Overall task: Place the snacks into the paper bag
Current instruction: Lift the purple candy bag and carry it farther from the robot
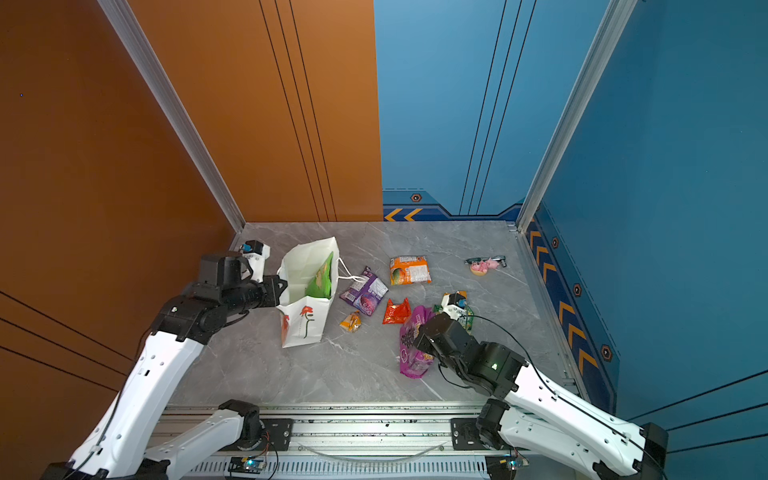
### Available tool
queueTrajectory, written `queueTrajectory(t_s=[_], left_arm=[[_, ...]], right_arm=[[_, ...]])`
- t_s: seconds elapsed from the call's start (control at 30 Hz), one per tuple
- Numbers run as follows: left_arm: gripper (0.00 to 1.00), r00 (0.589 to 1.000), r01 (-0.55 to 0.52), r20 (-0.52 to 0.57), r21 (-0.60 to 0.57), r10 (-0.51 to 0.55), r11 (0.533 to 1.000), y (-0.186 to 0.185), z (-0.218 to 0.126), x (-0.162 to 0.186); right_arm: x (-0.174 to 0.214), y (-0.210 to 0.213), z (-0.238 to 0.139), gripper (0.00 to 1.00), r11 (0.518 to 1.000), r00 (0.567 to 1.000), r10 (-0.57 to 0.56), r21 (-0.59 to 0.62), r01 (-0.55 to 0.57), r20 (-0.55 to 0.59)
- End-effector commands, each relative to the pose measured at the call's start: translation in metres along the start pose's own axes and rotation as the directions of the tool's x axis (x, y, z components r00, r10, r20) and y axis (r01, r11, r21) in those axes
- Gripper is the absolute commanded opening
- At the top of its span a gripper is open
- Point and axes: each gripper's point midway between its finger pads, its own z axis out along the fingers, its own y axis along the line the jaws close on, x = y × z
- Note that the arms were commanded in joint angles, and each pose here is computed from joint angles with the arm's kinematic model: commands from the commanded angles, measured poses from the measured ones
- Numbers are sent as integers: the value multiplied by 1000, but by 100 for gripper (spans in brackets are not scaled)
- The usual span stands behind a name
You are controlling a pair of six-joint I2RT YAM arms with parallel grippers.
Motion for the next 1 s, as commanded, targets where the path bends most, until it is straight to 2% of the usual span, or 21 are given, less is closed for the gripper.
queueTrajectory(t_s=[0.0,0.57,0.97], left_arm=[[0,999,-38,26,49,37,998,-15,-10,-9],[0,998,-55,21,40,54,998,-23,-7,-9],[0,998,-60,7,11,59,998,-20,-4,-6]], right_arm=[[-30,20,-14,0,999,996,-14,-41,17,89],[-80,64,-25,0,996,981,-25,-75,40,194],[-103,81,-28,0,995,966,-42,-76,64,254]])
